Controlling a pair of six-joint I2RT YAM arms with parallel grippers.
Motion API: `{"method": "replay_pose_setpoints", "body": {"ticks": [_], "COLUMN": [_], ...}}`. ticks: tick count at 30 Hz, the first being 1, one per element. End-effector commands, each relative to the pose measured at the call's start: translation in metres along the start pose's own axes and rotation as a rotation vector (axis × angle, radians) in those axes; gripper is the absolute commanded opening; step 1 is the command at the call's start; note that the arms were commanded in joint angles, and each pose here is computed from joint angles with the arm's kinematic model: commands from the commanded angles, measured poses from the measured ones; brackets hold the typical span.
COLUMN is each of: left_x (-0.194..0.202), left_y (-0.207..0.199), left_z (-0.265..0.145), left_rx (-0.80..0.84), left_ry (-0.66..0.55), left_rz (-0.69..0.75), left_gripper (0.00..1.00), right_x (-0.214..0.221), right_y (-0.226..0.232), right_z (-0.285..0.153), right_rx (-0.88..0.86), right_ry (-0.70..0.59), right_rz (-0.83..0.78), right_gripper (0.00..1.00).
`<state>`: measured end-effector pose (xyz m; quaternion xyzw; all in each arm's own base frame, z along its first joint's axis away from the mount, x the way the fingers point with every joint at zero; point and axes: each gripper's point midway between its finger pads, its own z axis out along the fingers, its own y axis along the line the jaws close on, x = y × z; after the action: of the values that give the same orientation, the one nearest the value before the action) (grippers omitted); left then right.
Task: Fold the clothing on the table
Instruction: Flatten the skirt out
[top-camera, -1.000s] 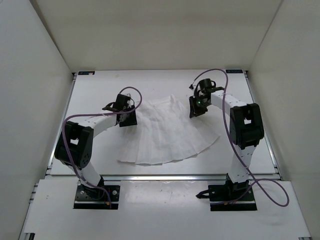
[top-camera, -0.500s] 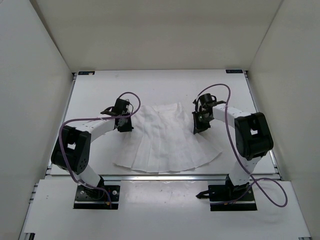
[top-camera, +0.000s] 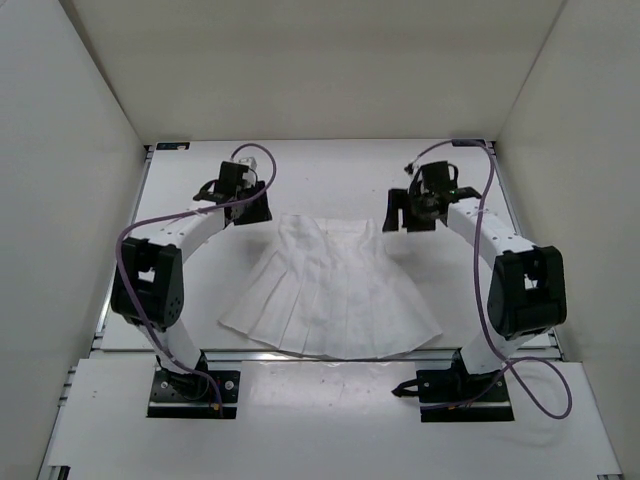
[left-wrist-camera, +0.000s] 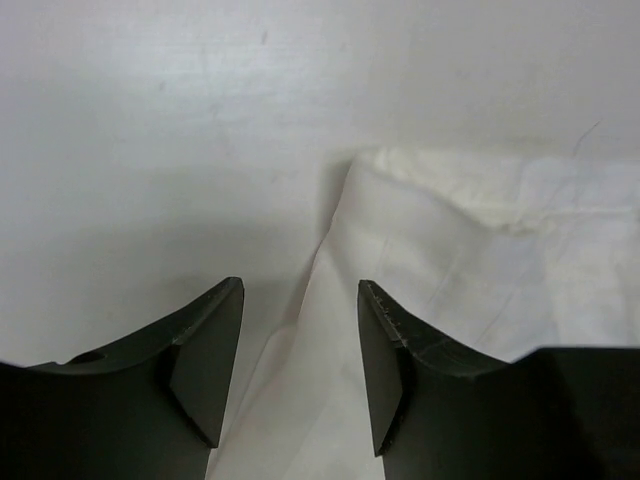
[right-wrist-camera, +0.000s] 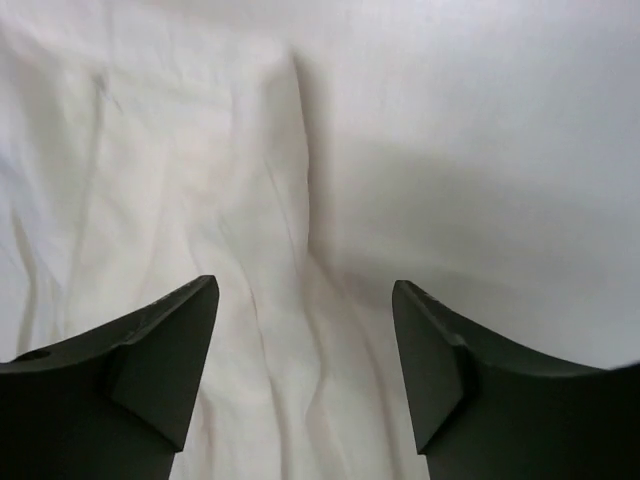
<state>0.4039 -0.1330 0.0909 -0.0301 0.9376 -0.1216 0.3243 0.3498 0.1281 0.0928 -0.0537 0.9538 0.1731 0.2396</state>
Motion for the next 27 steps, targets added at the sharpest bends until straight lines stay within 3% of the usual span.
{"method": "replay_pose_setpoints", "body": {"ticks": [1,6,8,17,21,23,26,27], "left_x": [-0.035,-0.046,-0.042,-0.033,-0.030,-0.028,-0.025,-0.026], "left_y": [-0.032,-0.065,-0.066,-0.050,-0.050,-0.052,-0.047,-0.043], "left_z": [0.013,0.039,0.050,0.069,0.074,0.077,0.082,0.082], "left_rx": [0.123,0.247,0.228,0.255,0.241,0.238,0.207,0.199], "left_ry": [-0.067,-0.062,-0.049,0.011,0.020,0.028,0.038,0.039], "left_rz": [0.054,0.100,0.106,0.033,0.046,0.052,0.049,0.047], "left_gripper": [0.60,0.61,0.61,0.60,0.42,0.22,0.00,0.00], "right_x": [-0.065,-0.090,-0.084,-0.077,-0.075,-0.074,-0.076,-0.076], "right_y": [0.000,0.004,0.005,0.013,0.011,0.009,0.005,0.003], "right_z": [0.006,0.045,0.067,0.094,0.100,0.101,0.098,0.097], "right_rx": [-0.041,-0.113,-0.111,-0.132,-0.118,-0.113,-0.111,-0.106], "right_ry": [-0.163,-0.096,-0.026,0.039,0.051,0.057,0.048,0.045], "right_rz": [-0.096,-0.148,-0.161,-0.188,-0.181,-0.139,-0.134,-0.135], "right_gripper": [0.69,0.47,0.47,0.49,0.26,0.08,0.00,0.00]}}
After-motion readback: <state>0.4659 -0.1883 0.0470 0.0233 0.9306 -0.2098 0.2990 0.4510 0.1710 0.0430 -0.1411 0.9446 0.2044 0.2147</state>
